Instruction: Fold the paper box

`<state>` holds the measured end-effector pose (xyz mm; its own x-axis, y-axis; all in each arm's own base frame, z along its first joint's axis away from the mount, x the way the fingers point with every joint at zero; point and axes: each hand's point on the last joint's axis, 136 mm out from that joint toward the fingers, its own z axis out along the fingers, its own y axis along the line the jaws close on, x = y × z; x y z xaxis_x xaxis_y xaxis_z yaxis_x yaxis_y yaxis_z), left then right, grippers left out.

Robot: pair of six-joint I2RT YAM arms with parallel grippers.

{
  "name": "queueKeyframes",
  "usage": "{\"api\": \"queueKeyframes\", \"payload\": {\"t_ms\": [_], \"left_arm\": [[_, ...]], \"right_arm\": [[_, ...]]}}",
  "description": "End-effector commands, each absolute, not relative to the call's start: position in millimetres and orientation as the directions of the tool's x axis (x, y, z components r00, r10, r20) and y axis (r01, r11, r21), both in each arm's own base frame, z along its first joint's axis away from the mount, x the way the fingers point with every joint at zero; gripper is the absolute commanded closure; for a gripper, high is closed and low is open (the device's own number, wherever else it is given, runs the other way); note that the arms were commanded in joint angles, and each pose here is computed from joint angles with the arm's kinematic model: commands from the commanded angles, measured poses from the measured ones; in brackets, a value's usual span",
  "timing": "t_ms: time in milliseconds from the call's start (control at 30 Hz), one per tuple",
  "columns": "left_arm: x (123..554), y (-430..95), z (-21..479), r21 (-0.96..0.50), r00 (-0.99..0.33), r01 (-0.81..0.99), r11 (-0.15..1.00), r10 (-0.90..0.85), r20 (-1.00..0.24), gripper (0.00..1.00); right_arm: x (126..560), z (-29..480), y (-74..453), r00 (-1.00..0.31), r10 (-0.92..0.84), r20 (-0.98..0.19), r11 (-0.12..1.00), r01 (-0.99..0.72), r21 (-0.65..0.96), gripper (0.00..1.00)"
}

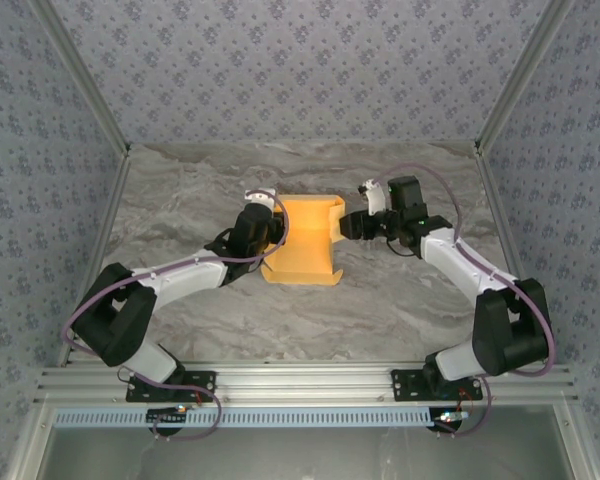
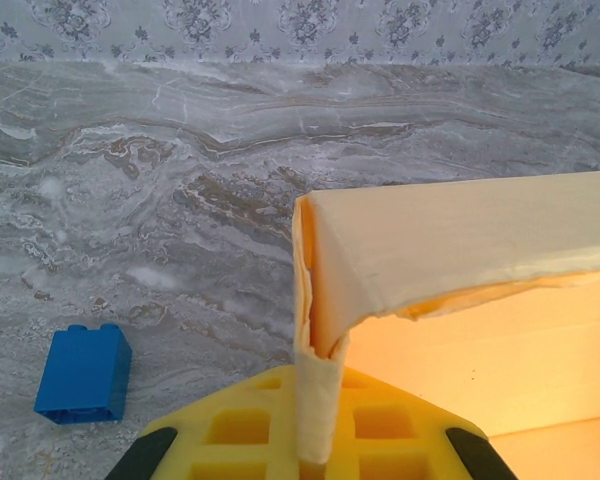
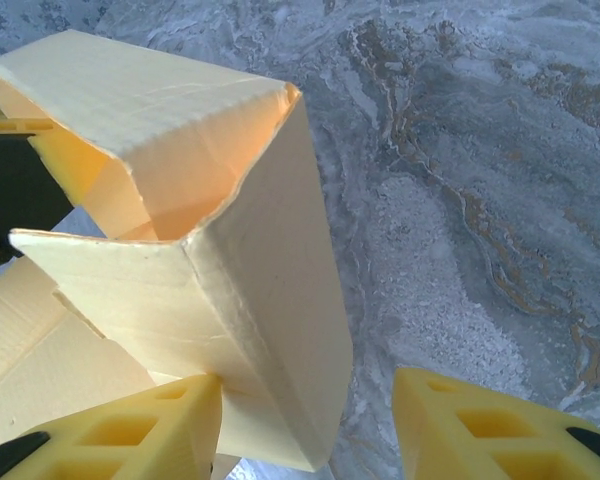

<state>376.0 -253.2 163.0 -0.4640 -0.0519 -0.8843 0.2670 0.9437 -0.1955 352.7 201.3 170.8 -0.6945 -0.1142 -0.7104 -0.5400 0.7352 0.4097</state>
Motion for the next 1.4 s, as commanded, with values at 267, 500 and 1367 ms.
{"api": "queueKeyframes", "payload": {"t_ms": [267,500,1367], "left_arm": [[369.8,-263.0,191.0,-0.251,-0.426,0.32,0.914,-0.098,-0.9,1.0],[369.5,-262.9,191.3,-0.253,-0.426,0.321,0.913,-0.099,-0.899,1.0],[368.0,-262.4,194.0,-0.256,-0.425,0.324,0.911,-0.101,-0.899,1.0]], "right_arm": [[369.9,181.9,213.6,-0.63,-0.155,-0.761,0.756,-0.571,0.319,0.54],[373.0,178.1,213.3,-0.617,-0.172,-0.767,0.79,-0.552,0.267,0.57],[383.0,164.8,203.5,-0.615,-0.135,-0.777,0.935,-0.338,0.105,0.71]]}}
